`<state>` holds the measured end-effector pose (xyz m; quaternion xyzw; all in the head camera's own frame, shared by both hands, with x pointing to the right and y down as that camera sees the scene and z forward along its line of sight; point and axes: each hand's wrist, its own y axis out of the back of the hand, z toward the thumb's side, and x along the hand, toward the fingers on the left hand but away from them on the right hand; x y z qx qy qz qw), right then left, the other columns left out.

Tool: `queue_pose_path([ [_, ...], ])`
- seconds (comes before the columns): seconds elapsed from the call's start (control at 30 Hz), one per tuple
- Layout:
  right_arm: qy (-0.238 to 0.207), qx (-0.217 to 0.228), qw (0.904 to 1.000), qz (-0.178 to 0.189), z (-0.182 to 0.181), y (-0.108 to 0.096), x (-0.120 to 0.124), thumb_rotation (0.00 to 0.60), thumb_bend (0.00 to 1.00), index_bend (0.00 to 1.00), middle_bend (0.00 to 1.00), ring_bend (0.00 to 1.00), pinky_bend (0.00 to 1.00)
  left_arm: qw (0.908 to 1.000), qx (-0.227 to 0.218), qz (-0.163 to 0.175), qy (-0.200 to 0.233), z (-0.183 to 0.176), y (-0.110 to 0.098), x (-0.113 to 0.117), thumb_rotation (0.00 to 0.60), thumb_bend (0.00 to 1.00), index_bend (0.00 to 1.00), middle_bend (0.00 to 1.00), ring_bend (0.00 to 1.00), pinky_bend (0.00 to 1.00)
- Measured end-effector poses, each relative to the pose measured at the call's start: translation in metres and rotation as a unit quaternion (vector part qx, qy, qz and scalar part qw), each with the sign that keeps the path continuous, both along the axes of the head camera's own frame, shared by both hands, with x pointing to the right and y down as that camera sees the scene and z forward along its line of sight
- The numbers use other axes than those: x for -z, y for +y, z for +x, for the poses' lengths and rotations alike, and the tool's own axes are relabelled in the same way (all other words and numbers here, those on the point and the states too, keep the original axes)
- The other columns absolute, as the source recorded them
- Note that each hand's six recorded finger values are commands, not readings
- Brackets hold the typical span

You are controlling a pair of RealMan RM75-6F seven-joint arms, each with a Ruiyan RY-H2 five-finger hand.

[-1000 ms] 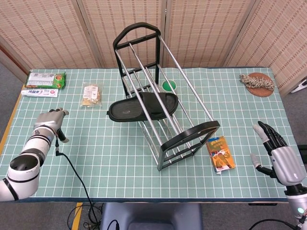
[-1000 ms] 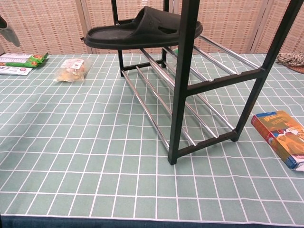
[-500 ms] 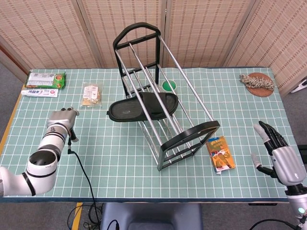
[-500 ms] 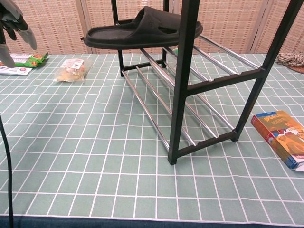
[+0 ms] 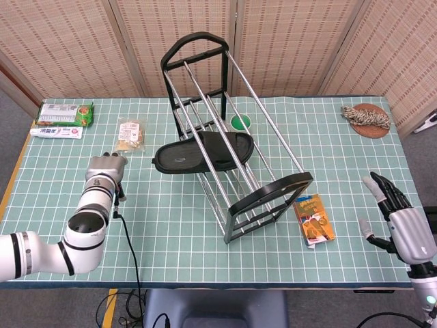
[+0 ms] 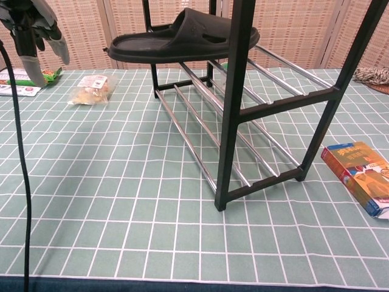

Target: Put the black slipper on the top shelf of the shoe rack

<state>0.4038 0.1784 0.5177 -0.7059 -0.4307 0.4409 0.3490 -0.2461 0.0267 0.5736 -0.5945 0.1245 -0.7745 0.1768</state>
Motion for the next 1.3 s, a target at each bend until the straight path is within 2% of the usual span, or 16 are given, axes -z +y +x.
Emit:
queue_pose_path([
  [1.3,-0.008,-0.003,0.9999,0.007,0.004,0.002,0.01,0.6,0.45,0.0,0.0,0.0,0.12,0.9986,-0.053,-0.008,0.002,0.073,0.003,-0.002,0.6,0.17,0.14,0.05,0.0,0.17],
])
